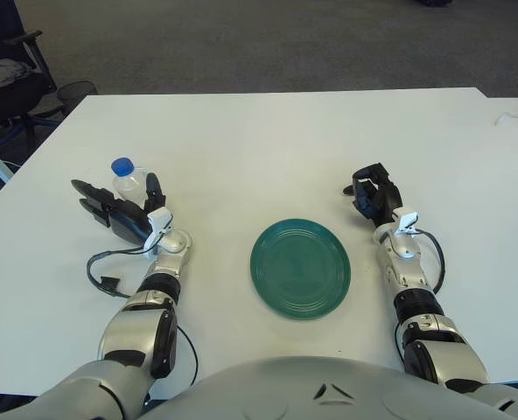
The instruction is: Put the bottle into the plate.
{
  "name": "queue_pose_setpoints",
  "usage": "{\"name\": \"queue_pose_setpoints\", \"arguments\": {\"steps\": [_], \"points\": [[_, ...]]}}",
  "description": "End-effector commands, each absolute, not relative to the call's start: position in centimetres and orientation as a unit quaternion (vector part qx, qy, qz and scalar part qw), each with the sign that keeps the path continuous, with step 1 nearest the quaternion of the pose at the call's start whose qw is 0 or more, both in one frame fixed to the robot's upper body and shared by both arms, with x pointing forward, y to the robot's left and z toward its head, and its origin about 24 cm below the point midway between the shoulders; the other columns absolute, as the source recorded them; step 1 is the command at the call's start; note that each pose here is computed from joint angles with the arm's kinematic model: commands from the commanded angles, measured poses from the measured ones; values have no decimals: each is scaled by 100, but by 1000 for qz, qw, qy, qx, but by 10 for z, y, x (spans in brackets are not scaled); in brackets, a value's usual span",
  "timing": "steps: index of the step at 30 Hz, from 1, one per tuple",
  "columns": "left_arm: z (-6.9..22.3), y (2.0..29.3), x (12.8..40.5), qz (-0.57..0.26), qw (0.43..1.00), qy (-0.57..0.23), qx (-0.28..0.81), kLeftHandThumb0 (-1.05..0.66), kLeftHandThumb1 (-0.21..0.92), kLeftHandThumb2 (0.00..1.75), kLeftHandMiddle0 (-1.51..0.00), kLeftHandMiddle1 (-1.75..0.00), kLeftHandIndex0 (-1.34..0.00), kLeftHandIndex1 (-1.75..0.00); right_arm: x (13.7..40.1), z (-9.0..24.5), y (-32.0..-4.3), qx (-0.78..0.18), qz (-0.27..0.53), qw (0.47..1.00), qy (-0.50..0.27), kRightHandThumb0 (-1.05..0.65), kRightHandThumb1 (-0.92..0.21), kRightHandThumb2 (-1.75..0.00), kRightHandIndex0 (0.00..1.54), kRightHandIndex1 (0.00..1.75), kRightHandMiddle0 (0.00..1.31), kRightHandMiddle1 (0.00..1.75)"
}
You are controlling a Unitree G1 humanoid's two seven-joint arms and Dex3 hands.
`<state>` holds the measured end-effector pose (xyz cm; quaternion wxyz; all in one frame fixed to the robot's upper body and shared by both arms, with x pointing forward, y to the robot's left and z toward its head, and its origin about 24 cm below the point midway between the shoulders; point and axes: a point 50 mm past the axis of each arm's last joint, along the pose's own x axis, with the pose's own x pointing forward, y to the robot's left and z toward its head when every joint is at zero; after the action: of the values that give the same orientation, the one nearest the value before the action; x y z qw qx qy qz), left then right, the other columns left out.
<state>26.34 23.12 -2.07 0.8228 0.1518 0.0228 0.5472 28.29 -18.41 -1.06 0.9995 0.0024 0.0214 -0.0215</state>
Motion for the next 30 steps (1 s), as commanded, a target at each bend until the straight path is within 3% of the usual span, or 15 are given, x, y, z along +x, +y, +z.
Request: {"name": "queue_pose_setpoints", "arguments": {"steps": [1,19,30], "points": [[-34,238,250,551,817,54,162,-105,92,33,-8,-2,0,0,246,-61,-195,10,-45,987,154,-1,-84,-57,31,150,20,175],[-29,243,254,567,800,50,192,-105,92,41,-10,-2,0,0,244,-61,-197,10,-46,988,146,-1,-87,-54,31,149,19,175],[-28,250,254,559,806,50,186,-105,92,36,-15,-5,-2,-3,244,-61,-197,12,-41,988,148,-1,-87,-54,31,149,19,175]]}}
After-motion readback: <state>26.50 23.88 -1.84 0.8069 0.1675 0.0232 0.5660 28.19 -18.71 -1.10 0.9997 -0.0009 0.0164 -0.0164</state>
